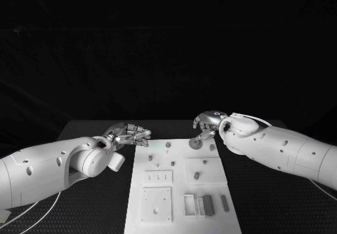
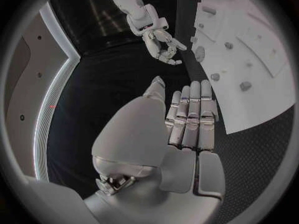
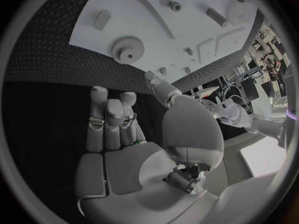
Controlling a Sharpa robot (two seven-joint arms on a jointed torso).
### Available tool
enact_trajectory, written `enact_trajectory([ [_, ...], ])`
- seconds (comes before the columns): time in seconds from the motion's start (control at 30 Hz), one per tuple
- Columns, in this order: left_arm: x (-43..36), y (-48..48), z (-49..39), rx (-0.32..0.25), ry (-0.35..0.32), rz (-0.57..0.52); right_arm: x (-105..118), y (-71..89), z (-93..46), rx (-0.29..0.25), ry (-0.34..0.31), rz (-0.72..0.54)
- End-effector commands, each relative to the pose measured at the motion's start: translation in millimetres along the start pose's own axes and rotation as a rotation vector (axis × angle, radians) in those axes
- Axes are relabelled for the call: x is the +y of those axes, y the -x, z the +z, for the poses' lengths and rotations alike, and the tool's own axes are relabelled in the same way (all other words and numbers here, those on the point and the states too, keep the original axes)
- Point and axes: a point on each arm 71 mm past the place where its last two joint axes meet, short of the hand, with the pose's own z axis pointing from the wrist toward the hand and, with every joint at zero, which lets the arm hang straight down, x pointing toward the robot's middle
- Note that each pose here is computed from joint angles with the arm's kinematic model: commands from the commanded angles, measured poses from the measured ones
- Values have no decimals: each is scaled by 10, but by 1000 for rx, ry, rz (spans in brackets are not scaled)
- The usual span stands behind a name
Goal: Assemble the parts on the task board
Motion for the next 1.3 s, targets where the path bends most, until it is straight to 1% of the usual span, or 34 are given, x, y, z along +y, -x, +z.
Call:
enact_trajectory([
  [0.03, -30, -28, 9, 29, -20, 3, -17, -111, 12, 87, 7, 6],
  [0.17, -28, -27, 10, 29, -19, 3, -33, -190, 27, 119, 0, 5],
  [0.4, -29, -29, 12, 29, -19, 8, -31, -296, 38, 160, -2, -7],
  [0.63, -29, -36, 13, 33, -18, 8, -44, -307, 66, 137, -12, -16],
  [0.97, -26, -42, 13, 39, -14, 7, -25, -340, 107, 138, -15, -15],
  [1.13, -25, -47, 10, 43, -11, 9, -23, -376, 130, 147, -22, -11],
  [1.3, -23, -45, 4, 42, -8, 11, -6, -443, 134, 172, -25, -6],
])
